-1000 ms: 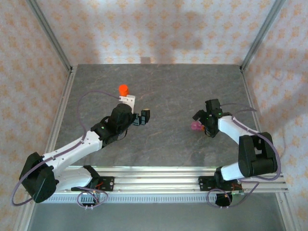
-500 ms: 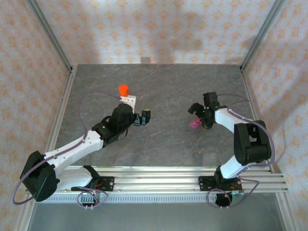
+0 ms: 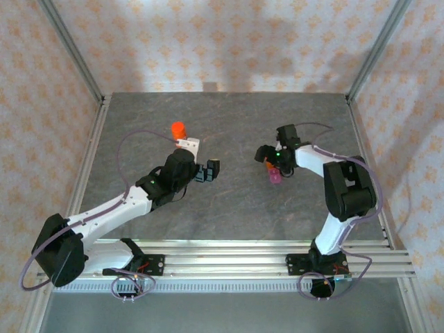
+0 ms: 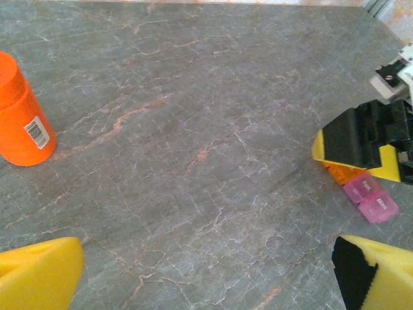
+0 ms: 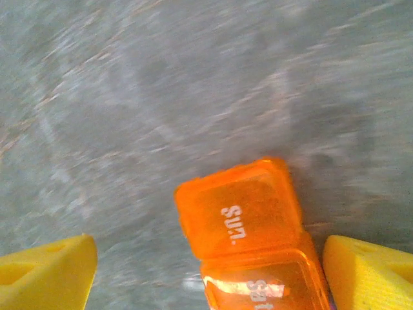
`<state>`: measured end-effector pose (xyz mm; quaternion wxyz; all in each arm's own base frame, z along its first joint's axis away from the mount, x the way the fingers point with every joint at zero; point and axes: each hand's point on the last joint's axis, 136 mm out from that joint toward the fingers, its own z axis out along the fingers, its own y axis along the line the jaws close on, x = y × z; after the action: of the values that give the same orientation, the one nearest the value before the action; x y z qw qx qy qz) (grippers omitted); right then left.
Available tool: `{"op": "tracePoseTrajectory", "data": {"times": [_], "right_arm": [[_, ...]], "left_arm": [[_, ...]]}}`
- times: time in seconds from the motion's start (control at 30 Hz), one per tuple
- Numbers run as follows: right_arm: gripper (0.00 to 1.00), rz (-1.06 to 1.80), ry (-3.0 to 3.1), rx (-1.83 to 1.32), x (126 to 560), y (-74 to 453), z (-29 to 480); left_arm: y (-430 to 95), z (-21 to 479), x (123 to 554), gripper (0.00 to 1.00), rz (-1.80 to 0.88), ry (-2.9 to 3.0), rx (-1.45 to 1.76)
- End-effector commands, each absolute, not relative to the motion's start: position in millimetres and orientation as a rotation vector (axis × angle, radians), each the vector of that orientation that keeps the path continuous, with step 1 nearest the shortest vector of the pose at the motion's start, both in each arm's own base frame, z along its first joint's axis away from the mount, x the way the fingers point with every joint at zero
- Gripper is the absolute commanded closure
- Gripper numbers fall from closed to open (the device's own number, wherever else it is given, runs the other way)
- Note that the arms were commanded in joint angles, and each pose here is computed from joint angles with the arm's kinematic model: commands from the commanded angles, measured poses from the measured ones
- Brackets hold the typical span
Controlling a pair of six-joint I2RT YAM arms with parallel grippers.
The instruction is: Sort the pills into containers
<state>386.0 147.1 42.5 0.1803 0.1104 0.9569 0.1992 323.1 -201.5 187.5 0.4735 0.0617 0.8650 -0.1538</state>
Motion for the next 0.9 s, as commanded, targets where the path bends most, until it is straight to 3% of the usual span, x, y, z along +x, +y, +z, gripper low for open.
{"op": "tracePoseTrajectory", "data": {"times": [0.0,0.47,0.87], "right_arm": [[0.1,0.624,2.709,0.203,385,174,50],[0.1,0.519,2.731,0.209,358,163,46],[0.11,0.704,2.723,0.233,327,181,61]], "left_arm": [[-208,202,327,0.0,-0.399,2.091,0.141],[-211,198,326,0.0,-0.41,2.101,0.142],[-214,201,325,0.0,-0.42,2.096,0.145]]}}
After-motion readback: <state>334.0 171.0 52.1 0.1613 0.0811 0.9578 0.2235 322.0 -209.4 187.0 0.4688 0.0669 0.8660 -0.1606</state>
